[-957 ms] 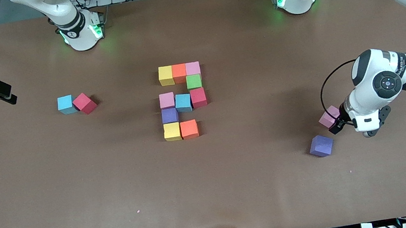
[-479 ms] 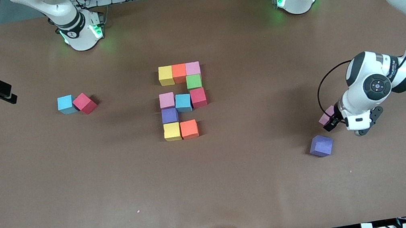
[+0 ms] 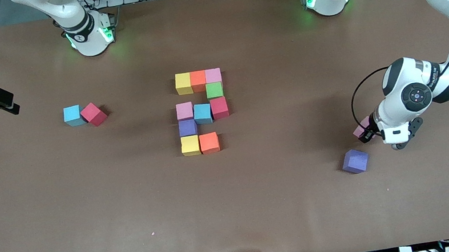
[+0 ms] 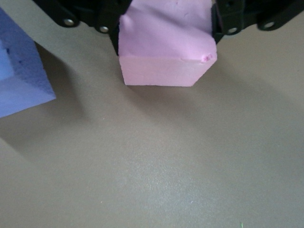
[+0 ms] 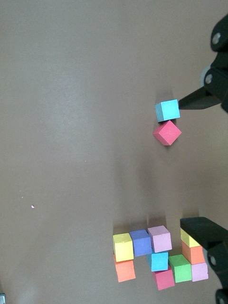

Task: Form number 2 with 11 blocks
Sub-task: 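Grasp the light pink cube with the left gripper, then carry the light pink cube to the shape with the left gripper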

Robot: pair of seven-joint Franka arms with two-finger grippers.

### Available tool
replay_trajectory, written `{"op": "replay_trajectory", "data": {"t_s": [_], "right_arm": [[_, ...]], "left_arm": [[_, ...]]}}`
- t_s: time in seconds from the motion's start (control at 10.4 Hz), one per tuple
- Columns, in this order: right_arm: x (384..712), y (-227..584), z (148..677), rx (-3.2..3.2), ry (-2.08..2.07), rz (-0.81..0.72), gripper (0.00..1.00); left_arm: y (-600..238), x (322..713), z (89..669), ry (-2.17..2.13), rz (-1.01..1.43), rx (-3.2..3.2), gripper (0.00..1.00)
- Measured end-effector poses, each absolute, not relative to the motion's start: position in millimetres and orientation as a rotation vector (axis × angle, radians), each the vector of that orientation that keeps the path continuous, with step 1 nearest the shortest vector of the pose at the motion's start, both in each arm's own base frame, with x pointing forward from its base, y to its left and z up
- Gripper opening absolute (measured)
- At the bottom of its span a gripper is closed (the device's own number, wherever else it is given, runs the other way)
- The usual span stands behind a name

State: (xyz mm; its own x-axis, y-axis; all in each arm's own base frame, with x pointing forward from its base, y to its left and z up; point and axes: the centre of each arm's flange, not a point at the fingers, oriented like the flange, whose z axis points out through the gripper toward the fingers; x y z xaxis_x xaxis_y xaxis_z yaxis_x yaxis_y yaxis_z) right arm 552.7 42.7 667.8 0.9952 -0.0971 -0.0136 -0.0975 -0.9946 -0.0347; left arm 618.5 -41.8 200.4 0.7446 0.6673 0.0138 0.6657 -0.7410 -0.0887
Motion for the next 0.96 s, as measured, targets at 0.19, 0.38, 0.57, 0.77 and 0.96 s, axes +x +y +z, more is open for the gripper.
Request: {"op": "replay_trajectory", "data": {"t_s": [0.19,0.38,0.57,0.77,0.96], "right_arm": [[552.7,42.7,667.8,-3.103,0.151,0.018,1.0],[552.7,42.6,667.9,-3.102,0.152,0.018,1.0],[552.7,42.1,667.9,-3.102,0.153,0.018,1.0],[552.7,42.5,667.9,-3.102,0.152,0.018,1.0],[552.8,42.5,667.8,-3.102,0.152,0.018,1.0]], "left_arm": [[-51.3,620.7,205.5,-1.18,0.013,-2.827,0.65],[-88.3,623.6,216.4,-1.291,-0.022,-2.799,0.65],[-142.8,623.3,227.6,-1.418,-0.064,-2.757,0.65],[-193.1,621.5,241.8,-1.556,-0.055,-2.721,0.65],[-236.4,623.5,265.5,-1.651,0.045,-2.696,0.65]]}}
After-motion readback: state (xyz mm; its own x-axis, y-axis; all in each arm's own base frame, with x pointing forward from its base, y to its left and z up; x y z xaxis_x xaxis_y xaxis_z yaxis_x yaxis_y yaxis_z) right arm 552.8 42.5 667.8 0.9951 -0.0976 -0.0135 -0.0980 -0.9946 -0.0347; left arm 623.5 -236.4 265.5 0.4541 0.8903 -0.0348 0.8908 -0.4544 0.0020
